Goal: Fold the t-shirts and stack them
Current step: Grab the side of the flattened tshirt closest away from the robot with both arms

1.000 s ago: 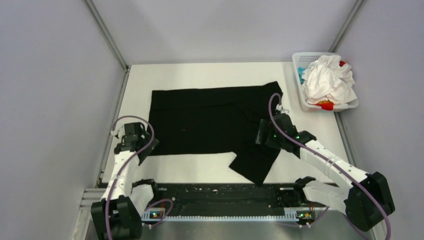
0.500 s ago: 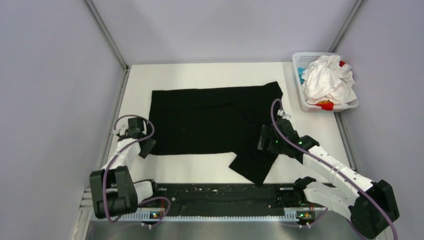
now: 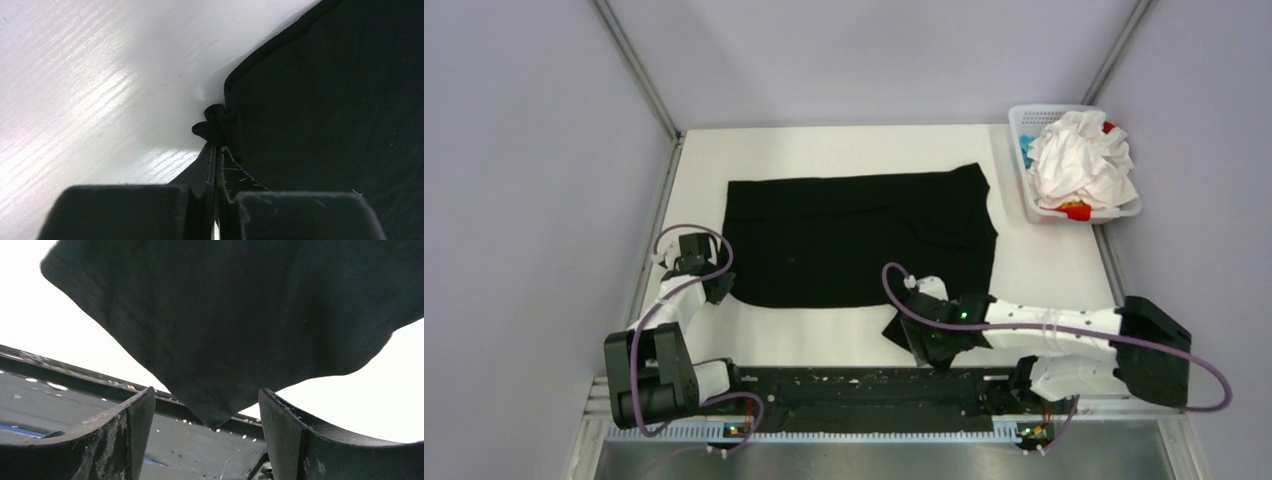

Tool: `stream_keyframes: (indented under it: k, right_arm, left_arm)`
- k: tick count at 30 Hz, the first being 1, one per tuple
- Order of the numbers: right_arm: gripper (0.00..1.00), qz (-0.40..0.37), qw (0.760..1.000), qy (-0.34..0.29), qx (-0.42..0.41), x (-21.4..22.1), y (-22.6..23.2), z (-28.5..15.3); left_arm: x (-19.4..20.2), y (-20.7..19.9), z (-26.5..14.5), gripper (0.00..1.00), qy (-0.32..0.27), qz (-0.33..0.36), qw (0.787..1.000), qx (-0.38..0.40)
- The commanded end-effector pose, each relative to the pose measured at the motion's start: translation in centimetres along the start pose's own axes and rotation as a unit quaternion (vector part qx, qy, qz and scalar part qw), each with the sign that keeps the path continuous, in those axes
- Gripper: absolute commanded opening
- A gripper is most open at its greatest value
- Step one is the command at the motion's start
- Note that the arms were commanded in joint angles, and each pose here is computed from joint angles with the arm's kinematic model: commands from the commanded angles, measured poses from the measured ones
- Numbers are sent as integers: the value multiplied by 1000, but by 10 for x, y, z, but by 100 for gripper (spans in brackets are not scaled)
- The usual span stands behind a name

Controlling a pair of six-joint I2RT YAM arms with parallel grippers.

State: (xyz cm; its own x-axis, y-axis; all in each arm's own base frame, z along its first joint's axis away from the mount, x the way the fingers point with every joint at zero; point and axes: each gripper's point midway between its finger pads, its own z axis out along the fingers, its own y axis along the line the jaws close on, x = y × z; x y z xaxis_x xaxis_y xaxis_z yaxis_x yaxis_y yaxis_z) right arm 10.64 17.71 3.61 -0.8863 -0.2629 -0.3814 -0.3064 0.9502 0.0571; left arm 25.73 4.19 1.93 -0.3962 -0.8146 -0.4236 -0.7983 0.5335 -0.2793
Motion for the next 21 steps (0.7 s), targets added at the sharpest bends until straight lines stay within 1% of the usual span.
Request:
stream_keyframes:
  k: [1, 5, 7, 9, 11, 12, 13, 17, 21]
  right_arm:
    - [72, -22, 998, 40, 50, 23, 0, 8]
    - [63, -20, 998, 42, 34, 26, 10, 21]
    - [56, -19, 998, 36, 39, 24, 10, 24]
    - [43, -18, 998, 31, 47, 21, 8, 25]
    - [26, -15, 999, 15, 48, 14, 8, 21]
    - [14, -12, 999, 6, 48, 9, 8, 18]
    - [0, -8, 999, -10, 53, 1, 7, 13]
    - [0, -2, 996, -71, 61, -36, 5, -12]
    - [0, 16, 992, -115, 54, -82, 0, -32]
  left_arm:
    - [16, 7, -1, 0, 22, 5, 1000, 6]
    - [15, 8, -2, 0, 21, 8, 1000, 3]
    - [14, 8, -4, 0, 19, 8, 1000, 2]
    - [13, 9, -6, 0, 16, 8, 1000, 1]
    - [10, 10, -9, 0, 11, 10, 1000, -1]
    - [9, 9, -10, 0, 10, 10, 1000, 0]
    - [8, 7, -12, 0, 8, 10, 1000, 5]
    - [-1, -9, -22, 0, 5, 6, 999, 31]
    - [-9, -27, -32, 0, 6, 11, 998, 61]
